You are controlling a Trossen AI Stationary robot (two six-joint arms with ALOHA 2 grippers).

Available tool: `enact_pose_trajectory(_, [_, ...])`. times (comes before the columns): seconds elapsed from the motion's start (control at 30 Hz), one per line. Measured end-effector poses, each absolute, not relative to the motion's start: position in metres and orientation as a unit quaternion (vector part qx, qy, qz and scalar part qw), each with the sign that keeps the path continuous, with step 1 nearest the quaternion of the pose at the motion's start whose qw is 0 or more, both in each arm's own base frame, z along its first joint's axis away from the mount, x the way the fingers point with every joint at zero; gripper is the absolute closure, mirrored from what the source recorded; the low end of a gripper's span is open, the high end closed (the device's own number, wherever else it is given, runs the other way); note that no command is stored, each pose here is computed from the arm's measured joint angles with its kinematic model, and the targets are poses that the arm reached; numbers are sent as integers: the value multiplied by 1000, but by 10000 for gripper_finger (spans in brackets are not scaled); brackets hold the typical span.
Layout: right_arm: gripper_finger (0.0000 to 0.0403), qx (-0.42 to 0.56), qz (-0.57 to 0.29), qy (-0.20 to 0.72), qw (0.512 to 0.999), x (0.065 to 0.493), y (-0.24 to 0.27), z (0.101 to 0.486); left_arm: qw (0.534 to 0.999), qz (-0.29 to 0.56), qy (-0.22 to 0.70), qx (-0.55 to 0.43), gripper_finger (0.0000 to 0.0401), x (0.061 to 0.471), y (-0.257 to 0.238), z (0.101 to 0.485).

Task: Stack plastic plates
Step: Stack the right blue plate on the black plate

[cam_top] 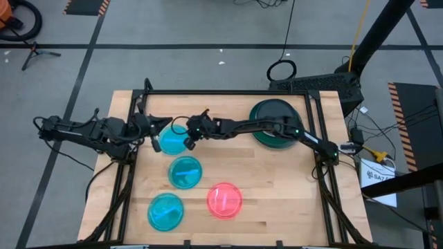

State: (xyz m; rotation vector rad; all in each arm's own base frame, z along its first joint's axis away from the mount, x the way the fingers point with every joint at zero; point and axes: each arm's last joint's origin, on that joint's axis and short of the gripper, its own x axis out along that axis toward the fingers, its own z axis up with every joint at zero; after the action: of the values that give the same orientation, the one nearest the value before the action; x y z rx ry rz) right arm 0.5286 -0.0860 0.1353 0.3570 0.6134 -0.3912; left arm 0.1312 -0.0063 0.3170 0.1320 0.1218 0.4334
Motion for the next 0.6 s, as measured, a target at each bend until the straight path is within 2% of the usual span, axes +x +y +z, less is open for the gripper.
enact_pose_trajectory(0.3, [277,216,-214,304,903,532,-98,108,971,213,73,81,390,131,-6,315])
enact_pose_trajectory(0.43, [263,200,-211,309,906,532,-99,108,970,213,74,86,390,131,-6,315])
enact_pose_trajectory(0.6, [269,200,-196,301,911,534,-98,108,971,213,66,87,389,131,-6,317])
